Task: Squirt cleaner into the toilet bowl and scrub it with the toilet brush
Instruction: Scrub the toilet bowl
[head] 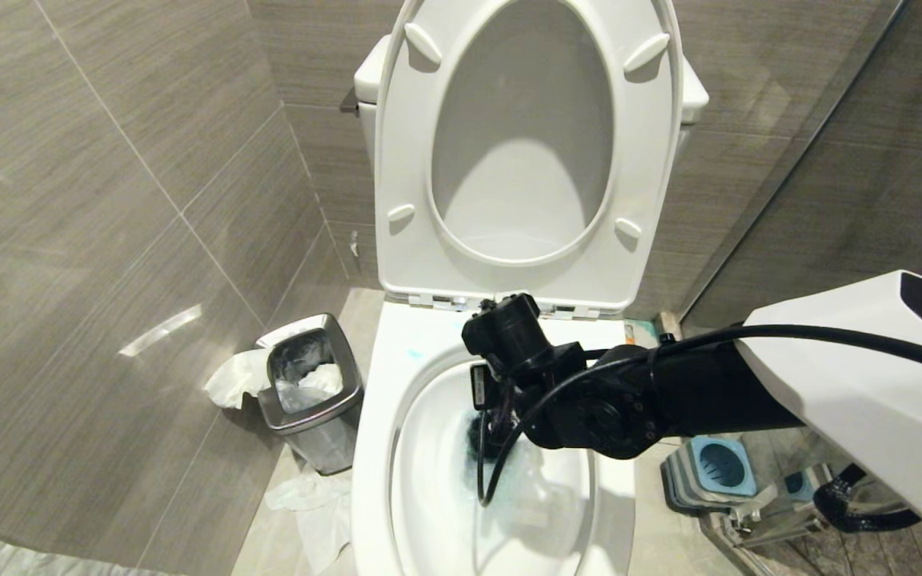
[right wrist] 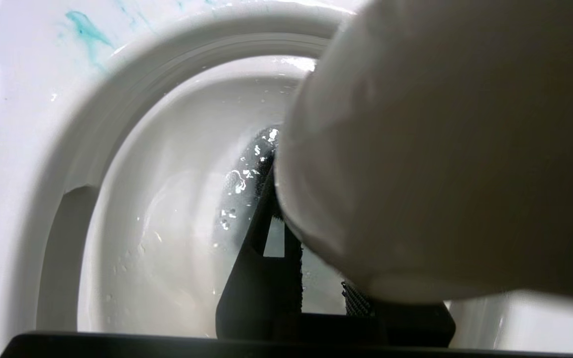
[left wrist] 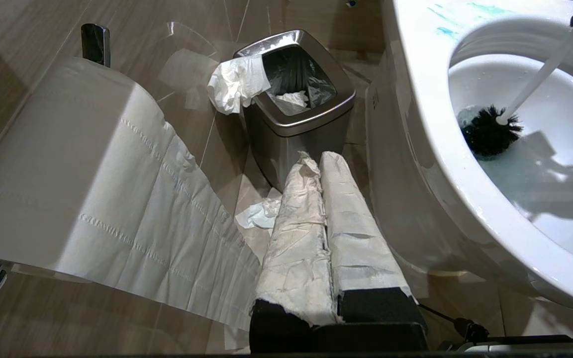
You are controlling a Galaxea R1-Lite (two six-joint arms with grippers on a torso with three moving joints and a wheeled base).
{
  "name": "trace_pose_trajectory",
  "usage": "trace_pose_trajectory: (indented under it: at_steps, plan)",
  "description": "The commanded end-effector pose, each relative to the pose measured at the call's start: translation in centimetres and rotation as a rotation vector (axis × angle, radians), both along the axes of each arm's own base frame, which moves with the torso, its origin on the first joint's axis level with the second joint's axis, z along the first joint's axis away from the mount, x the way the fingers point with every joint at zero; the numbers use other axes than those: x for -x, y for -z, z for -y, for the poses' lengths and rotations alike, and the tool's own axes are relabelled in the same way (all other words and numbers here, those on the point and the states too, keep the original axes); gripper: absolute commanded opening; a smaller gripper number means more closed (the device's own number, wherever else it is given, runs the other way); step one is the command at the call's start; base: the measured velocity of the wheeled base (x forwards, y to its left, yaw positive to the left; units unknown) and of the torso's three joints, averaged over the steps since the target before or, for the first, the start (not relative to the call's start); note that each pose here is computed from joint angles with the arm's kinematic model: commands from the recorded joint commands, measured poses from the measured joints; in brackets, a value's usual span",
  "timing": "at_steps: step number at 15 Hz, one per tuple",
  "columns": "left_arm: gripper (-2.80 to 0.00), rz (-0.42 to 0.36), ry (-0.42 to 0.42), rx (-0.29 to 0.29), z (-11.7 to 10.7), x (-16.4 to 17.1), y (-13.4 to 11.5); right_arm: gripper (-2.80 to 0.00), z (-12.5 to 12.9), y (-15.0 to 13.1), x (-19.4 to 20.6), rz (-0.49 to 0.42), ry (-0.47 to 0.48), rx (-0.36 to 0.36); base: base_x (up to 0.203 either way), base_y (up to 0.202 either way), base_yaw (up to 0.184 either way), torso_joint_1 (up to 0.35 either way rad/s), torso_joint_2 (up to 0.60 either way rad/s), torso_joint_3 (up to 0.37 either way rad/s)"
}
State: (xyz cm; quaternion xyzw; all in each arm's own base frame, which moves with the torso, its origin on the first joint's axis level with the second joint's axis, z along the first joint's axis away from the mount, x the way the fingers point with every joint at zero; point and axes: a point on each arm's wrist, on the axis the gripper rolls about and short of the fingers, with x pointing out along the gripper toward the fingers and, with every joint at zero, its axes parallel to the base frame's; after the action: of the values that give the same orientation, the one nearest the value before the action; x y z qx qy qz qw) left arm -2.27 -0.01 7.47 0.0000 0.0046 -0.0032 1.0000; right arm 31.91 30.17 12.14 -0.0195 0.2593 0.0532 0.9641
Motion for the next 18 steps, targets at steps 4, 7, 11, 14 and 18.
trace_pose_trajectory:
  at_steps: [4, 7, 11, 14, 18]
  plan:
    - [-2.8, -0.003, 0.0, 0.0, 0.0, 0.0, 0.1, -2.8, 1.8, -6.5, 4.7, 0.059, -0.052, -0.055, 0.0, 0.0, 0.0, 0.0, 0.0, 0.0]
    - [-2.8, -0.003, 0.001, 0.0, 0.0, 0.0, 0.1, -2.8, 2.8, -9.6, 8.3, 0.052, -0.107, -0.023, 0.0, 0.0, 0.0, 0.0, 0.0, 0.0]
    - [-2.8, -0.003, 0.001, 0.0, 0.0, 0.0, 0.1, -2.8, 2.4, -11.5, 9.0, 0.053, -0.109, 0.008, 0.0, 0.0, 0.0, 0.0, 0.0, 0.0]
    - [-2.8, -0.003, 0.0, 0.0, 0.0, 0.0, 0.1, -2.8, 0.8, -10.9, 9.0, 0.049, -0.125, 0.017, 0.0, 0.0, 0.0, 0.0, 0.0, 0.0]
    - [-2.8, -0.003, 0.0, 0.0, 0.0, 0.0, 0.1, -2.8, -0.2, -10.3, 9.6, 0.033, -0.133, -0.004, 0.0, 0.0, 0.0, 0.0, 0.0, 0.0]
